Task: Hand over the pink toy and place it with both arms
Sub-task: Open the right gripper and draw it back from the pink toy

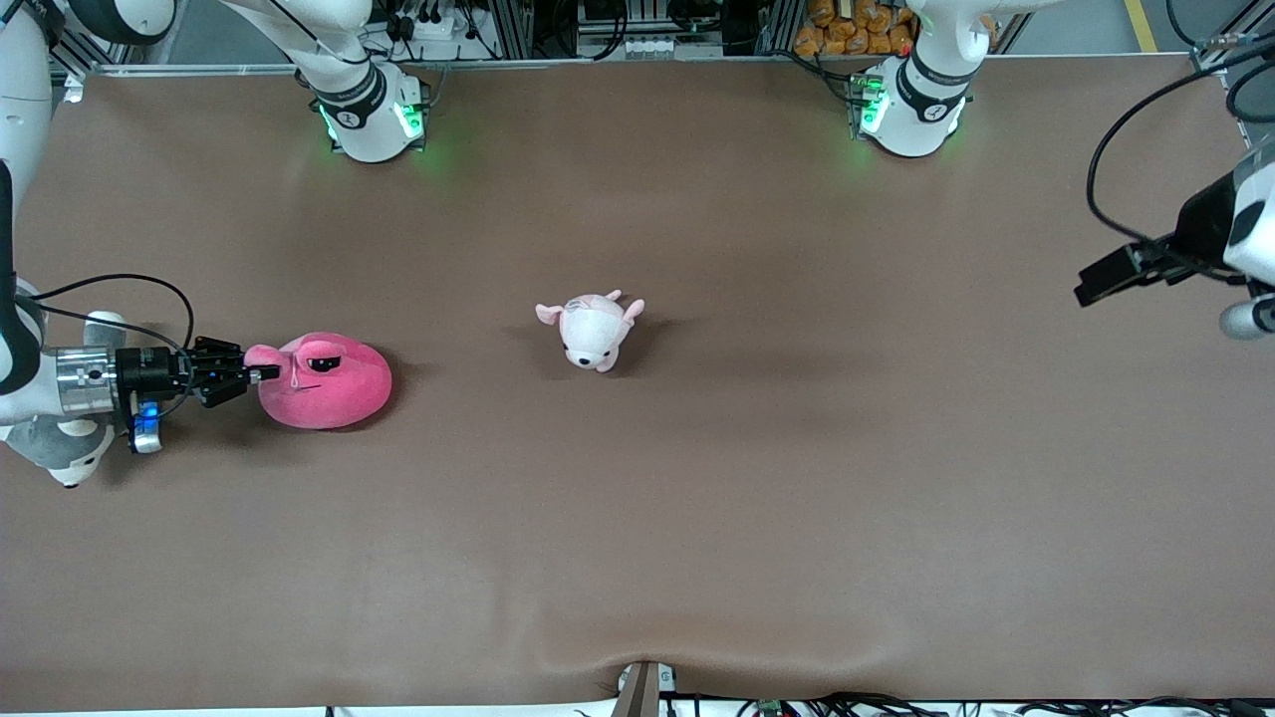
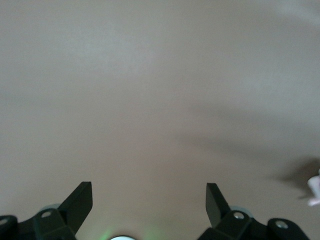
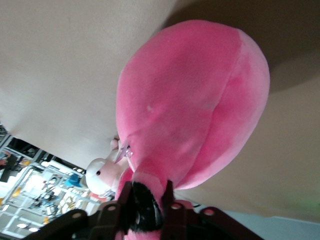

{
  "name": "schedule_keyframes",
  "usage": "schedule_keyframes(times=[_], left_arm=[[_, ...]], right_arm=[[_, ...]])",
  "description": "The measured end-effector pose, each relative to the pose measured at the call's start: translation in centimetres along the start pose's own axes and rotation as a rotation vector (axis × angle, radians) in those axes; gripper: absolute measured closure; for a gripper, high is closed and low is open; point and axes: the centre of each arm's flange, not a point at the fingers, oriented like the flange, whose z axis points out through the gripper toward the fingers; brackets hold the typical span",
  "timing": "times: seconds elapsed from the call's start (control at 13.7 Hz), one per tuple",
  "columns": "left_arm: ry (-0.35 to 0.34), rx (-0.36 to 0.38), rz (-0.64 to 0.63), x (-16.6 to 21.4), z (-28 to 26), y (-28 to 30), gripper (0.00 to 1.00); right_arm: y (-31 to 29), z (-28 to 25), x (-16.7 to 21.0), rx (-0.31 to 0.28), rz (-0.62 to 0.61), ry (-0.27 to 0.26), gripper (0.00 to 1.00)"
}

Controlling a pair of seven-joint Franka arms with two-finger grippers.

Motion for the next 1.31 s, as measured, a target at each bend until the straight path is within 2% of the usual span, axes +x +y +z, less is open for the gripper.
schedule_keyframes(times=[0.22, 0.44, 0.58, 0.66, 0.87, 1.09, 1.31], left_arm=[[-0.018, 0.015, 0.03, -2.8, 0.2, -0.9, 0.0], [-0.02, 0.018, 0.033, -3.6, 0.1, -1.0, 0.0], [-0.023, 0.019, 0.033, -3.6, 0.4, -1.0, 0.0], [-0.022, 0.019, 0.033, -3.6, 0.3, -1.0, 0.0], [-0.021, 0.018, 0.032, -3.5, 0.3, -1.1, 0.0], [-0.021, 0.018, 0.033, -3.5, 0.3, -1.1, 0.0], [-0.021, 0.018, 0.041, -3.6, 0.3, -0.7, 0.0]], right_arm=[[-1.7, -2.3, -0.7, -0.042, -0.054, 0.059, 0.29], [-3.9, -4.9, -1.9, -0.087, -0.112, 0.124, 0.01], [-6.1, -6.7, -3.4, -0.146, -0.177, 0.18, 0.0], [-7.6, -7.4, -4.6, -0.196, -0.238, 0.209, 0.0], [-12.8, -7.5, -9.8, -0.401, -0.428, 0.3, 0.0], [-17.2, -6.9, -15.6, -0.567, -0.552, 0.4, 0.0], [-18.9, -7.1, -19.5, -0.659, -0.649, 0.477, 0.0]])
